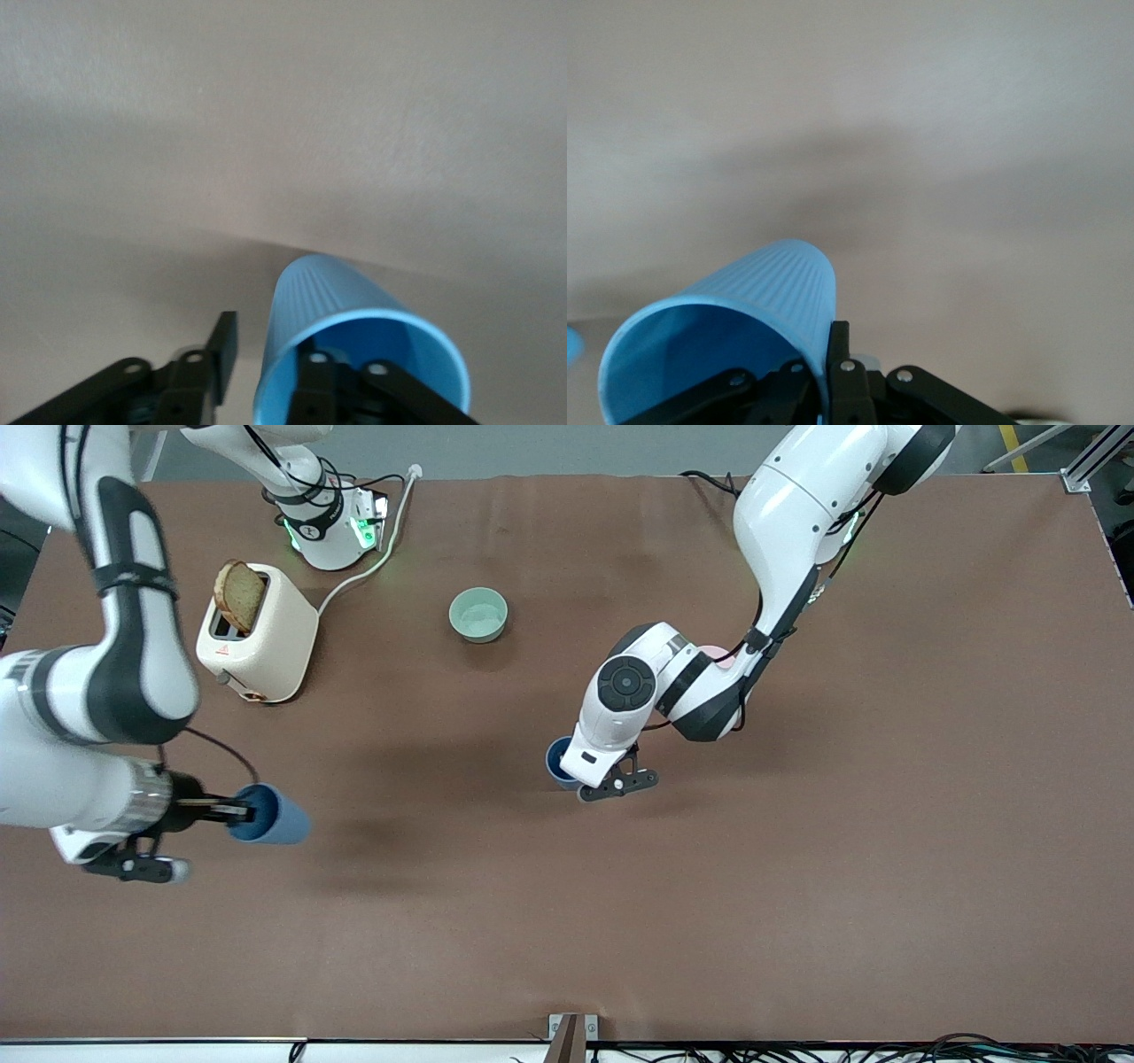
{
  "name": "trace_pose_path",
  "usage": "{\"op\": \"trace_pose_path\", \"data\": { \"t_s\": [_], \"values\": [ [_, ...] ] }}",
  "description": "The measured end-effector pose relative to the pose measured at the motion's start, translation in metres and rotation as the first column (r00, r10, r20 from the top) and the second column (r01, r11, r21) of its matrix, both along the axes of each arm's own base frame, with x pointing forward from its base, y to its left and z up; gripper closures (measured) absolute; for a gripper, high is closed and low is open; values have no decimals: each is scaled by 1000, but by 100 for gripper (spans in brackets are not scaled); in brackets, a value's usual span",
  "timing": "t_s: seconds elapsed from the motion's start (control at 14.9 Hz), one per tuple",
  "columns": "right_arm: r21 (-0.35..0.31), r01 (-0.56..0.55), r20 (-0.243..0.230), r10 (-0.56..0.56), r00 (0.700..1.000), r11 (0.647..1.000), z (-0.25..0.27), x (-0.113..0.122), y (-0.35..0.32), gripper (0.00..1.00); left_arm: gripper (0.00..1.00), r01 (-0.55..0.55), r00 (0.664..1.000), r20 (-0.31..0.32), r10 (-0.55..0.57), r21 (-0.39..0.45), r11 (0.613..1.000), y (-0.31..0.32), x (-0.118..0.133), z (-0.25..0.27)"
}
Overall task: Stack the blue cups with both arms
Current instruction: 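Carry the cup with the left gripper while the right gripper follows, then release the left cup while the right gripper brings its cup above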
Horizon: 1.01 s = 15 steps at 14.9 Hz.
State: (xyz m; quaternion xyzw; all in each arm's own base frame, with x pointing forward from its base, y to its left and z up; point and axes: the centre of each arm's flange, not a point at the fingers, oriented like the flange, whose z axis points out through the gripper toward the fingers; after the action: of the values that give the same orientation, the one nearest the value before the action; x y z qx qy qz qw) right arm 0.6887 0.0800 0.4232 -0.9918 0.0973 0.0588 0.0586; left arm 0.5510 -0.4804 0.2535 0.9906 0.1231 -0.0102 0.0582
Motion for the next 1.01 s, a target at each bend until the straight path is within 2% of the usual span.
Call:
{"op": "trace_pose_path", "data": {
  "t_s": [0.2,0.4,0.6,0.81,1.01],
  "values": [
    [-30,111,-30,-111,993,993,10,-26,117,96,30,3,995,98,-3,2,1000,24,39,58],
    [-63,192,-43,-195,980,979,11,-72,234,96,2,-3,982,189,1,8,1000,97,81,158],
    [-57,233,-20,-234,972,971,10,-111,314,96,0,22,983,180,-36,79,997,187,90,245],
    [-34,268,-6,-269,963,963,-12,-128,356,96,0,87,986,127,-106,145,986,250,76,301],
    [-39,280,-2,-281,960,959,-46,-137,382,96,0,160,978,101,-180,180,971,297,56,349]
  ]
}}
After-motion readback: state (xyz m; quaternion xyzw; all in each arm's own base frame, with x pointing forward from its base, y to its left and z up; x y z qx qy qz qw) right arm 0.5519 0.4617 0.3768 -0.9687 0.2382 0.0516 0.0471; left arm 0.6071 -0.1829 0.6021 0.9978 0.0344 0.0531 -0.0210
